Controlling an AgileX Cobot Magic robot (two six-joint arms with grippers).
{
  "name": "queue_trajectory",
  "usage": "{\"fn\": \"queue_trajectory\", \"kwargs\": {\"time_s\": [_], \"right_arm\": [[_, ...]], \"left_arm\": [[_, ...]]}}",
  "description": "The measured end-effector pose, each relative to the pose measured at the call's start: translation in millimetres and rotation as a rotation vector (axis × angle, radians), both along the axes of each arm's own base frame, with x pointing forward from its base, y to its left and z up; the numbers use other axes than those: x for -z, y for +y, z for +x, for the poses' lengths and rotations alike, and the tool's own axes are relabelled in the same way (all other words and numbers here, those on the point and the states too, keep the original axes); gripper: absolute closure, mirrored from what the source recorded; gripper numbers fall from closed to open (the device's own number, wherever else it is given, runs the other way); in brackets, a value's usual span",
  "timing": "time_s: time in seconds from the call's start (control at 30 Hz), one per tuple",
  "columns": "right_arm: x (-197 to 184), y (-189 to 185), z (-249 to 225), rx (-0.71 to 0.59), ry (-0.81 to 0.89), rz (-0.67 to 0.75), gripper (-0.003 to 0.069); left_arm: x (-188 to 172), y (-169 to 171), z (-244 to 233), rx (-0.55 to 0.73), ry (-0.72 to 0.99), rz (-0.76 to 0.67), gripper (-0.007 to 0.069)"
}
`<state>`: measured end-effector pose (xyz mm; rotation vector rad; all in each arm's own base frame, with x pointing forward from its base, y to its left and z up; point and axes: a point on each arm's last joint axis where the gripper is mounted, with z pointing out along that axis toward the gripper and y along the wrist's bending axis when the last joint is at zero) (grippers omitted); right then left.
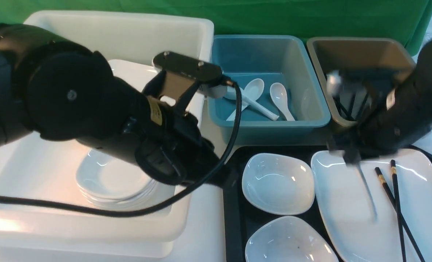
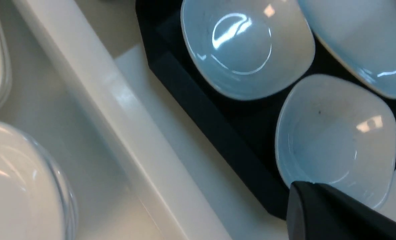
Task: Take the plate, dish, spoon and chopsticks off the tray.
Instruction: Use the right arm to grab a small plate from the dinner plate
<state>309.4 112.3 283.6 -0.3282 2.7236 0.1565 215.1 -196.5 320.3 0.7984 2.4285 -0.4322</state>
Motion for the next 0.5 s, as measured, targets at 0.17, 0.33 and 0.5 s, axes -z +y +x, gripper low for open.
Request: {"fn": "queue_trajectory", "kwargs": {"time_s": [0.17, 0.33, 0.5], "right_arm": [[-51, 13, 37, 0.005, -0.315, 0.111, 0.0601], [-75, 25, 73, 0.026, -0.544, 0.206, 0.0601], [-57, 37, 107, 0.034, -0.598, 0.231, 0.0601]], "left_arm": [[-40, -6, 19, -0.033, -0.267, -0.117, 0.0624], [-71, -9, 32, -0.052, -0.526, -0.208, 0.0624], [-71, 2, 47, -0.134, -0.548, -0.229, 0.0624]]}}
